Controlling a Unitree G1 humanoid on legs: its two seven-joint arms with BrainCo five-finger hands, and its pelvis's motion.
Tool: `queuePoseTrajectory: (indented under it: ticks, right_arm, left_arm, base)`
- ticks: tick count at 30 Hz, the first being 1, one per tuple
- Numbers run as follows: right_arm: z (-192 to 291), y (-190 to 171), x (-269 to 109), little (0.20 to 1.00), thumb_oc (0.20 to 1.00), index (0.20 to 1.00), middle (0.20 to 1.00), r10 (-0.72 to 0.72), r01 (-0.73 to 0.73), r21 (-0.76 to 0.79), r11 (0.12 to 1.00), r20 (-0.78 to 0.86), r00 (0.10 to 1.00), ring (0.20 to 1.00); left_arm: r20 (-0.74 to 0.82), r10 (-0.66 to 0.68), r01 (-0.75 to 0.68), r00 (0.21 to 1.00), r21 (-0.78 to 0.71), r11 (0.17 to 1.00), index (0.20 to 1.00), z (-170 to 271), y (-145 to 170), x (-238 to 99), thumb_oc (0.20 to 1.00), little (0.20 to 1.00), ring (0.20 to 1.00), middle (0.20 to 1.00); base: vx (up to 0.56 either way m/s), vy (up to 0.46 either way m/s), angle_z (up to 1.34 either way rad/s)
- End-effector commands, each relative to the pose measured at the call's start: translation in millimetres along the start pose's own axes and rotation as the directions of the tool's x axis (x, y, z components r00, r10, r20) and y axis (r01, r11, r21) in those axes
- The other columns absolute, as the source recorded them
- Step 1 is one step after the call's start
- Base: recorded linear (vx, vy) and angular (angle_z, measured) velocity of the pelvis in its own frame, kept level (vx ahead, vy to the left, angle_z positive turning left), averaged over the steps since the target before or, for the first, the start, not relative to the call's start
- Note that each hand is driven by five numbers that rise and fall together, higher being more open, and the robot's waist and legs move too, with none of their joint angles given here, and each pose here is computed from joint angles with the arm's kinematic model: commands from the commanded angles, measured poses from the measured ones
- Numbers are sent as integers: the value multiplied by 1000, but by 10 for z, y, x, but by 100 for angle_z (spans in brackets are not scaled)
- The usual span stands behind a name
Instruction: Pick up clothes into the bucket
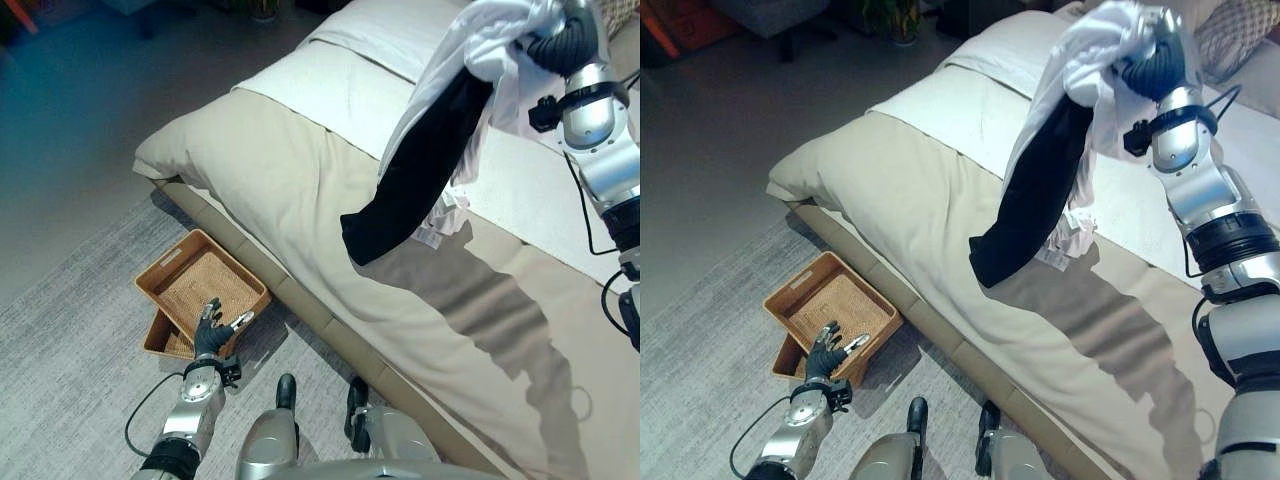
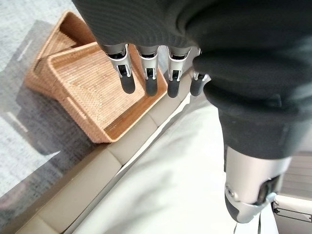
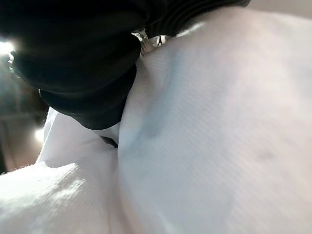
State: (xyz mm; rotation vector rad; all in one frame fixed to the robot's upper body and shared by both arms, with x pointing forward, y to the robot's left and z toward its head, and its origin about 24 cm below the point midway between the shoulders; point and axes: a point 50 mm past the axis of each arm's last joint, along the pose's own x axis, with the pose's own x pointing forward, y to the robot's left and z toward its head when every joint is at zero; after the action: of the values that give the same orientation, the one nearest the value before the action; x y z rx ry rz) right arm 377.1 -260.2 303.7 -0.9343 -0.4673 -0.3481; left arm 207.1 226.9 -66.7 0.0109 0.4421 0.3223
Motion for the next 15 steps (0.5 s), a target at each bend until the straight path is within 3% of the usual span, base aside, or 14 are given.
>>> queuePoseTrajectory:
  ticks: [1,2,3,4,6,7,8,15]
  right_arm:
    - [206,-260,153,200,200,200,200,-65,64,11,998,53,997,200]
    - [151,-177,164,206,206,206,206,-45,45,-5,999,18,999,206]
    - [153,-177,165,517,517,517,517,-44,45,-5,999,18,999,517]
    - [57,-89,169,1000,1000,1000,1000,-38,38,-8,999,-43,998,1000]
    - [49,-70,176,1000,1000,1000,1000,-40,40,-3,999,-54,998,1000]
    - [-1,-43,177,567,567,567,567,-42,42,-5,999,-87,995,567]
    - [-36,-14,176,200,200,200,200,-39,38,-13,999,-110,993,200]
    - [-139,82,165,200,200,200,200,-93,100,29,995,-198,976,200]
  left_arm:
    - [-50,-17,18,999,15,1000,1000,-162,51,-102,1000,1000,1000,1000]
    - [-87,-8,10,996,25,1000,1000,-244,62,-115,1000,1000,1000,1000]
    - [-86,-8,10,996,25,1000,1000,-243,62,-114,1000,1000,1000,1000]
    - [-117,1,3,993,33,999,1000,-311,75,-129,1000,1000,1000,1000]
    - [-119,3,1,993,35,999,1000,-316,78,-126,1000,1000,1000,1000]
    - [-131,10,-5,991,38,999,1000,-341,85,-129,1000,1000,1000,1000]
    - [-140,13,-7,990,39,999,1000,-358,88,-130,1000,1000,1000,1000]
    - [-176,40,-35,984,30,999,1000,-440,81,-138,1000,1000,1000,1000]
  base:
    - [-47,11,2]
    - [-40,6,2]
    - [-87,11,3]
    - [-74,9,3]
    - [-61,6,3]
    - [-47,3,6]
    - [-66,6,9]
    - [-29,15,6]
